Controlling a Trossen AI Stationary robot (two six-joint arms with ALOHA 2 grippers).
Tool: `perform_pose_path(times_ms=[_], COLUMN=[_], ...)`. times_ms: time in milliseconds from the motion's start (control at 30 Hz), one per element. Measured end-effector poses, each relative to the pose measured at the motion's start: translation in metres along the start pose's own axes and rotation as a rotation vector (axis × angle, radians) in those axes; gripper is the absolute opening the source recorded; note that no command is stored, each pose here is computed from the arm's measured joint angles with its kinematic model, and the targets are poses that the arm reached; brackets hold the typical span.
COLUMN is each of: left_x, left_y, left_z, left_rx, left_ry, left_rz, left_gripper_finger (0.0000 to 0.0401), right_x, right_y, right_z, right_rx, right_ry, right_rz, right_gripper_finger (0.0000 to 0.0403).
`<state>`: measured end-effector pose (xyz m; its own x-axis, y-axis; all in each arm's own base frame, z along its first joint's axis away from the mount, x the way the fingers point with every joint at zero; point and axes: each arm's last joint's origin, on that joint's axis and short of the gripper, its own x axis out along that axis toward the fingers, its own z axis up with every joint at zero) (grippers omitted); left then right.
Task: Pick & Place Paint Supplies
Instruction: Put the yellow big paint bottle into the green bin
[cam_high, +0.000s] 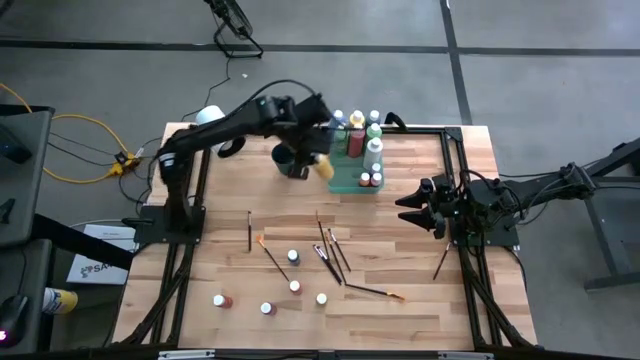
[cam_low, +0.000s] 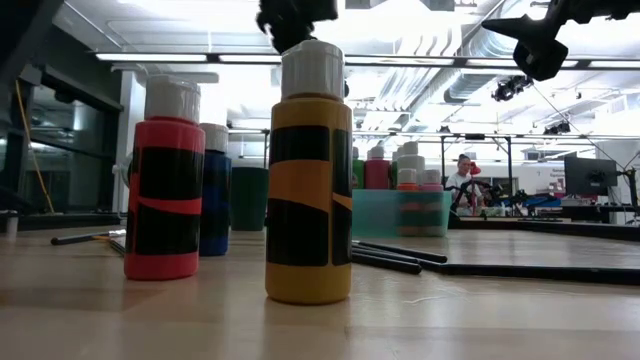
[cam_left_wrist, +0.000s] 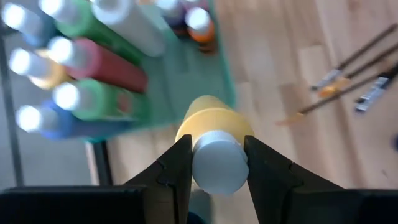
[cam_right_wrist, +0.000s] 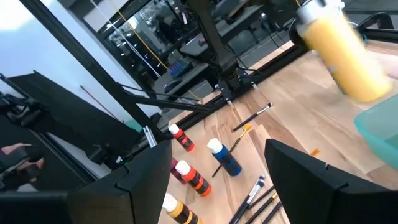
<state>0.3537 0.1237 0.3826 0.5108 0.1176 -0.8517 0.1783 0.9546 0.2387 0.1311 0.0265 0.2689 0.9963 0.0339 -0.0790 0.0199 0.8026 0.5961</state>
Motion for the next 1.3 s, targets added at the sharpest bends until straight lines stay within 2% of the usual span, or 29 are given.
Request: perform_pose_path(times_ms=[300, 600, 933, 1233, 1300], left_x=[0.030, 0.091, 0.105, 0.121, 0.123], left_y=[0.042, 0.051, 0.060, 0.065, 0.067], left_z=[0.016, 0.017, 0.020, 0.012, 0.014], left_rx=[0.122, 0.172, 0.198, 0.174, 0.171], left_ry=[-0.035, 0.011, -0.028, -0.025, -0.046], left_rz=[0.045, -0.013, 0.039, -0.034, -0.019], left_gripper_finger=[0.0116, 0.0116, 0.0116, 0.0116, 0.0116], right_x=[0.000, 0.000, 0.000, 0.000, 0.000], right_y=[-0.001, -0.002, -0.003, -0.003, -0.003], right_z=[0.002, 0.003, 0.003, 0.003, 0.003], right_rx=[0.014, 0.029, 0.032, 0.032, 0.032], right_ry=[-0.058, -0.085, -0.105, -0.105, -0.108], right_rz=[-0.058, -0.094, -0.120, -0.120, -0.123], right_gripper_finger=[0.0252, 0.0252, 0.0252, 0.0252, 0.0252])
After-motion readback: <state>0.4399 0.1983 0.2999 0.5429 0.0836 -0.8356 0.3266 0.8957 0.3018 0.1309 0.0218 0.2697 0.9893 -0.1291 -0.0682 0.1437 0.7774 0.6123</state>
